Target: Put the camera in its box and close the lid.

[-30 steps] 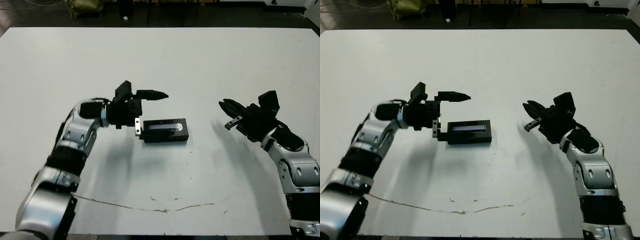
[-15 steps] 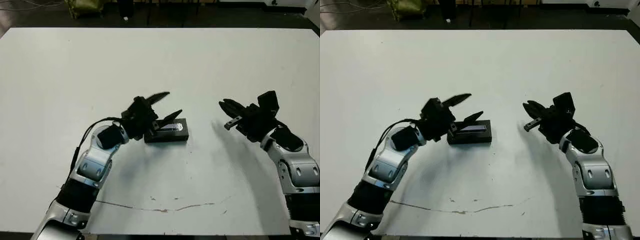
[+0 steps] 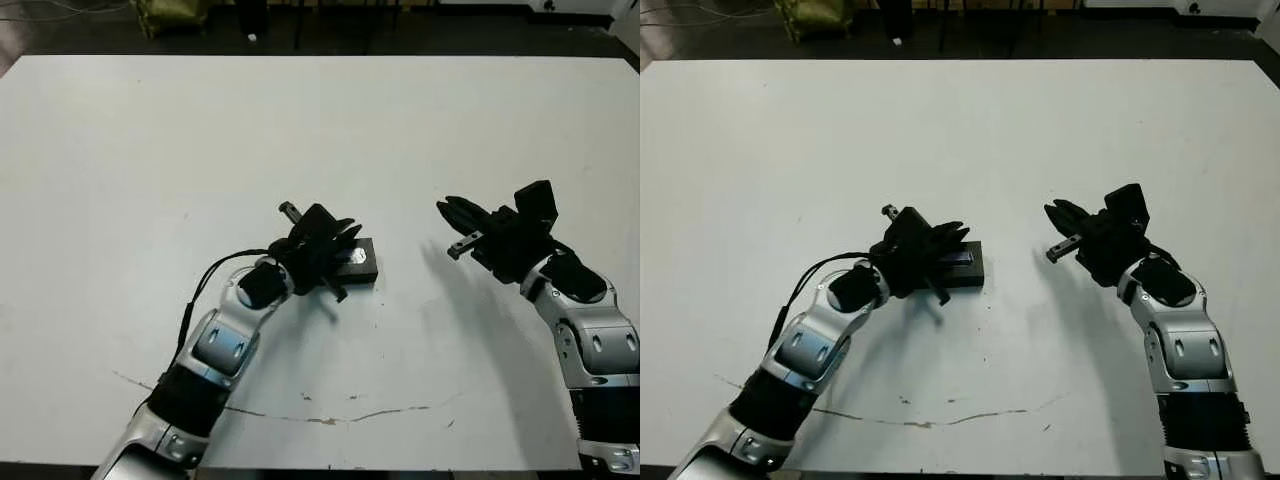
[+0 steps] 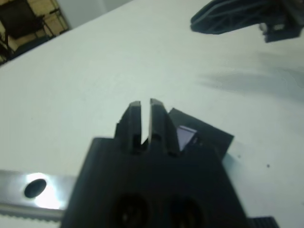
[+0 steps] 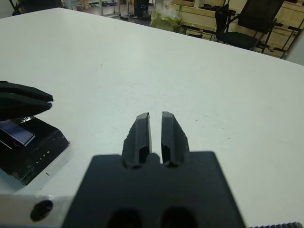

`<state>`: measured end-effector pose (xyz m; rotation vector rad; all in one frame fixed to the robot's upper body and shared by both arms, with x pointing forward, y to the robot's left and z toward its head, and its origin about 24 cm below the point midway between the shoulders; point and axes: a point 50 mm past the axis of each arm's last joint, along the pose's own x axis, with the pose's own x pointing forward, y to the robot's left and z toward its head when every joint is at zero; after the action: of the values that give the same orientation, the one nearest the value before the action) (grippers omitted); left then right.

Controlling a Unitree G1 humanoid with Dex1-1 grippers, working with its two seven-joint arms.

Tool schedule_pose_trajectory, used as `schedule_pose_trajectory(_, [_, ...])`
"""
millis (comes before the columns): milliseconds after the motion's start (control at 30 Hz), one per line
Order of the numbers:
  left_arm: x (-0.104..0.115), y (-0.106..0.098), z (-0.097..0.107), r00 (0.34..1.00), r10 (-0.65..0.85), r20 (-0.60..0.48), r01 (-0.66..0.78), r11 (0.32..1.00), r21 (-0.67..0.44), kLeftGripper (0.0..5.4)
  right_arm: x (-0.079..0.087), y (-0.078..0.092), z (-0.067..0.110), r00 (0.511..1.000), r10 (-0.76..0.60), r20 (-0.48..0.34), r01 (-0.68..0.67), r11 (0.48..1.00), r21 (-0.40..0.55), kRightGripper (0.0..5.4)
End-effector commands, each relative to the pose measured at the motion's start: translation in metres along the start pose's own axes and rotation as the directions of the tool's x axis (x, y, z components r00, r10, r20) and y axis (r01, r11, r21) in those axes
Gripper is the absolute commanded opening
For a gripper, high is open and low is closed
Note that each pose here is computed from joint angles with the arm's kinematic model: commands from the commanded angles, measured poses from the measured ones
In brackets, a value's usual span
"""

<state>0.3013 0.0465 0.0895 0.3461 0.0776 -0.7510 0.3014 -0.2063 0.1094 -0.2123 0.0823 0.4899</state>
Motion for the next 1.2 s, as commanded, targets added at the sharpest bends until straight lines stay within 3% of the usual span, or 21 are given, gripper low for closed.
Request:
schedule_pose_trajectory(33, [-0.002,0.002,-0.033,0.984,0.014,-0.178,-0.024,0.998,-0.054,0.01,-0.004,-0.001,-0.009,0.999,-0.003,-0.045,0.004,1.000,0.015,0.00])
schedule_pose_trajectory(300, [-0.005,0.006,-0.063,0.943,-0.008,-0.332,-0.010,0.999,-0.050,0.01,-0.003,0.000,-0.010,0.999,-0.007,-0.045,0.007,1.000,0.014,0.00])
schedule_pose_trajectory(467, [-0.008,0.006,-0.066,0.941,-0.023,-0.338,0.005,0.998,-0.055,0.01,-0.003,0.000,-0.010,0.999,-0.006,-0.040,0.007,1.000,0.015,0.00])
schedule_pose_trajectory(600, [-0.014,0.008,-0.055,0.965,-0.018,-0.263,-0.010,0.994,-0.105,0.01,-0.003,0.001,-0.009,0.999,-0.004,-0.035,0.005,1.000,0.029,0.00])
schedule_pose_trajectory(833, [-0.049,0.029,-0.024,0.989,0.141,0.053,-0.130,0.977,-0.169,0.01,-0.008,0.002,-0.006,0.999,-0.032,0.033,0.028,0.994,0.105,0.00])
schedule_pose_trajectory(1033, [-0.091,0.068,-0.002,0.887,0.382,0.259,-0.350,0.923,-0.160,0.01,-0.010,0.004,0.001,0.989,-0.128,0.078,0.118,0.985,0.124,0.00])
schedule_pose_trajectory(1200, [-0.120,0.107,0.013,0.797,0.522,0.303,-0.501,0.852,-0.152,0.01,-0.009,0.002,0.007,0.977,-0.197,0.076,0.185,0.971,0.149,0.00])
